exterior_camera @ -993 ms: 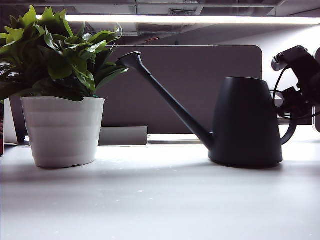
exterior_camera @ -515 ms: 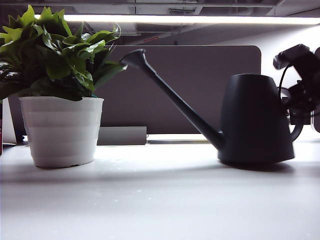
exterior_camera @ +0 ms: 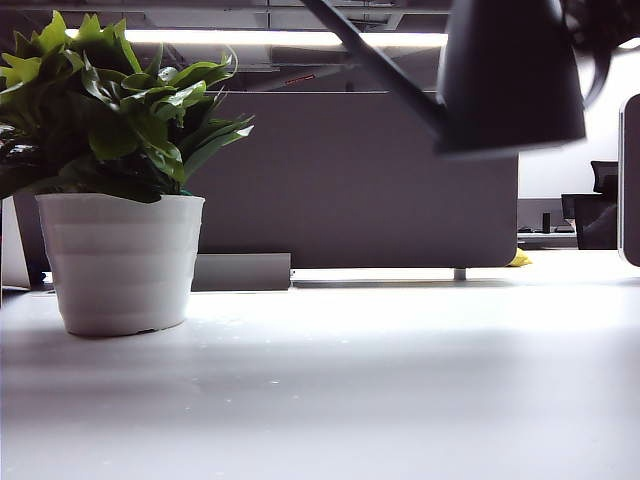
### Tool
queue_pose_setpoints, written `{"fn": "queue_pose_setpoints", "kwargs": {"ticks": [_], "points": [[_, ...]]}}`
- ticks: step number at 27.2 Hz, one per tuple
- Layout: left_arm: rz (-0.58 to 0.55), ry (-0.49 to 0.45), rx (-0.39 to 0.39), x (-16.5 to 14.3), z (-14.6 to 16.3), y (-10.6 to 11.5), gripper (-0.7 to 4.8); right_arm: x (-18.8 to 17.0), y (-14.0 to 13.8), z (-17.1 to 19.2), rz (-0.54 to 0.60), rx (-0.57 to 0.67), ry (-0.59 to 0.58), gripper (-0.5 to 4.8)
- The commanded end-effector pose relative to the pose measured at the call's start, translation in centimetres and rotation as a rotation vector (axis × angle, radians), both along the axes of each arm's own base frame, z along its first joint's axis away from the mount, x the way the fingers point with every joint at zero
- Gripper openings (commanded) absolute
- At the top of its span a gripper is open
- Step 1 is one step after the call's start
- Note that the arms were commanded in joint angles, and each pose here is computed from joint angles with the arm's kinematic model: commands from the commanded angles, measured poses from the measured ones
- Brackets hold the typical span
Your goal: Pick up the watering can from the table, water the potted plant, and put the can back.
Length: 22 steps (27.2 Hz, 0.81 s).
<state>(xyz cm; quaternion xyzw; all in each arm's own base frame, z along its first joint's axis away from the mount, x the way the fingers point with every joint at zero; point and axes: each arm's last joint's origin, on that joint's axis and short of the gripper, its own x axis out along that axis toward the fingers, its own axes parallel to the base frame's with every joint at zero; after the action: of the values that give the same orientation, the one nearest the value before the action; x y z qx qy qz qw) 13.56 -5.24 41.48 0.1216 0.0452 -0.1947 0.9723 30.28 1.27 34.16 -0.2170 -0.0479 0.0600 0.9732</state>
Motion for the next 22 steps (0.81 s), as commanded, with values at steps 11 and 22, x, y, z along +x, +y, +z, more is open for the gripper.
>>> {"fn": "queue_pose_setpoints", "kwargs": {"ticks": [11,22], "points": [[0.067,0.183,-0.213,1.0,-1.0,5.0,-0.06,3.3,4.8,10.8,0.103,-0.155,-0.184,-0.06],[0.151,0.311,-0.056,1.2,-2.7,3.2,-0.06,8.0,8.7,11.1,0.050,-0.405,-0.203,-0.05]]}}
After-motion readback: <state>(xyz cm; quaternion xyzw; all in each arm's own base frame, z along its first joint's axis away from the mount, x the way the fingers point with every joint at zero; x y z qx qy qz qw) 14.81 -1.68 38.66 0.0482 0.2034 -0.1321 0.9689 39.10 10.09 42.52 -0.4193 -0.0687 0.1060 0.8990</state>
